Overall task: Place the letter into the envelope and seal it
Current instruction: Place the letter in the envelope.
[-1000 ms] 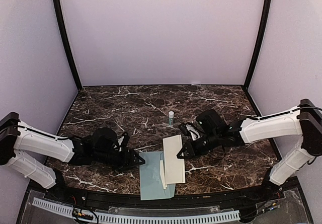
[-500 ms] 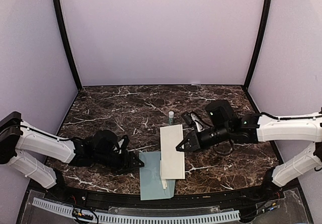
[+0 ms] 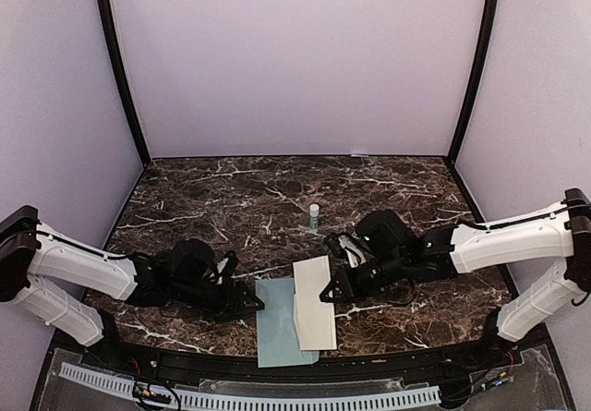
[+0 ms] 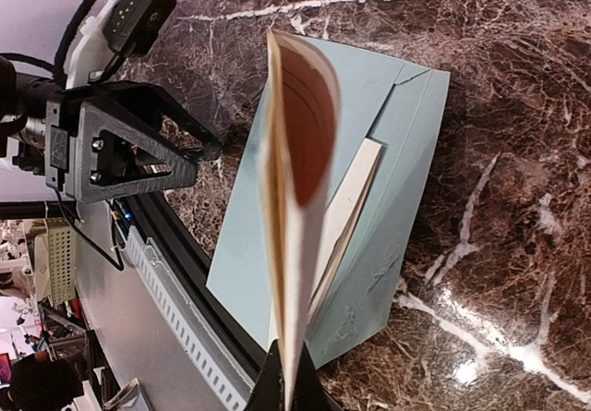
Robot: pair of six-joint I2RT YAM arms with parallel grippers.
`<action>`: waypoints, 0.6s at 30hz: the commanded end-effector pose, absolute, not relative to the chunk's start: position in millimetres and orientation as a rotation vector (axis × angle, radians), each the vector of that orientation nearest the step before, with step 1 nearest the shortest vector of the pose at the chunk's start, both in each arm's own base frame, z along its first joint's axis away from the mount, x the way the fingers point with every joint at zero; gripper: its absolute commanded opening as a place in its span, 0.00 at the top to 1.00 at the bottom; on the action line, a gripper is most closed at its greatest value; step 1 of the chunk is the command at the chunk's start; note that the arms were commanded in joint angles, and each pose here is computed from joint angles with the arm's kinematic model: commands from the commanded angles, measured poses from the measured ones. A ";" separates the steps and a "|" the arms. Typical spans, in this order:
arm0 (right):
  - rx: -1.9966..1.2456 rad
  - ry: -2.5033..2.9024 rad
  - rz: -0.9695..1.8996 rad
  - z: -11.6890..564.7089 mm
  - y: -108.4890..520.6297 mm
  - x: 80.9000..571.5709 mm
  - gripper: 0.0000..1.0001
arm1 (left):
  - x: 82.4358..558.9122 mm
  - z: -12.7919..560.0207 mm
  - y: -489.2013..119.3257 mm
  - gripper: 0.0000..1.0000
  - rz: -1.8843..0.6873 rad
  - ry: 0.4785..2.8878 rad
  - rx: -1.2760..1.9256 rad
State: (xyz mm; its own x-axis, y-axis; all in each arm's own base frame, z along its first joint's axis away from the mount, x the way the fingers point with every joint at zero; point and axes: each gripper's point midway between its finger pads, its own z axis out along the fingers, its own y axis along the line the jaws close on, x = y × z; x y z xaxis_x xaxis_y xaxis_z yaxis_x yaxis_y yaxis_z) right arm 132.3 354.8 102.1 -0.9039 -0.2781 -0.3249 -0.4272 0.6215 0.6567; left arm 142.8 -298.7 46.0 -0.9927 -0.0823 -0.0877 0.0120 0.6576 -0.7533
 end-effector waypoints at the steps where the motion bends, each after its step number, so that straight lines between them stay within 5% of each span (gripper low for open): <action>1: -0.580 2.613 1.111 102.4 361.1 141.9 1.00 | 133.3 46.5 -296.3 0.44 -1.277 2.764 -0.027; 18: -0.593 2.612 1.035 95.8 353.7 145.7 1.00 | 117.3 41.9 -297.2 0.47 -1.307 2.816 -0.008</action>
State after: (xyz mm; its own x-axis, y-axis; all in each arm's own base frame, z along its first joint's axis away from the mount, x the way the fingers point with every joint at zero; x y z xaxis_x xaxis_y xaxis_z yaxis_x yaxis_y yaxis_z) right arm 141.1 351.1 83.8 -0.8991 -0.2795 -0.3370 -0.4340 0.6699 0.6024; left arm 125.2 -296.8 39.5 -0.9981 -0.0427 -0.0438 0.0050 0.6561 -0.7546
